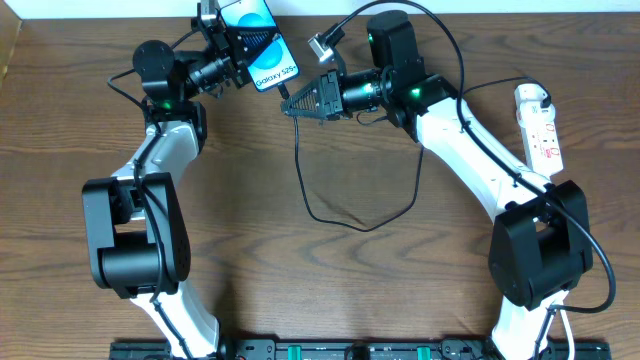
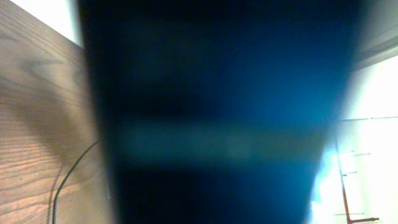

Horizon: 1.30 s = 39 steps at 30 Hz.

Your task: Plug charger to phone and switch on socket

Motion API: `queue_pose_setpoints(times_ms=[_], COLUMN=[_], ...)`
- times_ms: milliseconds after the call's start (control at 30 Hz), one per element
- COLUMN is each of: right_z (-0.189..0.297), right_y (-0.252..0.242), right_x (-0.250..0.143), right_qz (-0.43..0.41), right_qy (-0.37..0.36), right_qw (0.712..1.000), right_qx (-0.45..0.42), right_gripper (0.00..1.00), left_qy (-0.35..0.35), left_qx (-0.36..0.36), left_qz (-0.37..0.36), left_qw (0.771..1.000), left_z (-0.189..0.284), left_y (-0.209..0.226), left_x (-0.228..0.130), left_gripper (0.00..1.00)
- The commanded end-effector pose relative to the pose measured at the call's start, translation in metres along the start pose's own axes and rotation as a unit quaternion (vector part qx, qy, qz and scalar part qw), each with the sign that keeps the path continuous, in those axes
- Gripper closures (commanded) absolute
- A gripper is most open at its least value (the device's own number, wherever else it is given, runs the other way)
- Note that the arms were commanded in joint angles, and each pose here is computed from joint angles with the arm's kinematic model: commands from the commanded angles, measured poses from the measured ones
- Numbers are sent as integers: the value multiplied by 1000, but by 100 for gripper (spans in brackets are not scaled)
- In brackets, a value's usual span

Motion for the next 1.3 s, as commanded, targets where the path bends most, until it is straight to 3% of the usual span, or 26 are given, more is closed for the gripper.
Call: queue_pose_setpoints(times_ms=[0, 367, 433, 667, 900, 1000, 1133, 1267], right_z=[1, 1, 1, 5, 44, 71, 98, 108], right_y=[-6, -7, -11, -13, -25, -49, -93, -110], right_x=[8, 6, 1, -9, 4, 7, -10, -20], right_qz=[2, -3, -10, -9, -16, -33, -68, -75], right_qy=[-23, -22, -13, 11, -10, -35, -41, -32], right_qw=[999, 999, 999, 1000, 1000, 997, 977, 961], right_qx=[-22, -25, -31, -23, -15, -66, -198, -266], right_gripper=[99, 98, 89, 71, 63, 58, 58, 59], left_qy=[49, 49, 46, 43, 99, 136, 159, 165], left_qx=[-3, -3, -2, 2, 16, 28, 36, 39], left_qz=[-31, -31, -31, -33, -57, -46, -29, -35], left_qw=[998, 998, 998, 999, 993, 989, 986, 985], left_z=[-4, -3, 0, 12, 16, 18, 22, 20], left_y=[-9, -9, -9, -8, 3, 19, 40, 48], left_x=[-13, -13, -10, -5, -17, -27, -38, -44], left_gripper=[93, 93, 93, 93, 93, 93, 93, 93])
Point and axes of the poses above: each gripper's point midway between its finger pads, its own z axis back along the fingers, its own y axis along the line the jaws close on, x = y × z, the point moved 4 cm from there along z, back along the fingers, and after that the axes turned 2 degrees about z, right-handed, at the moved point
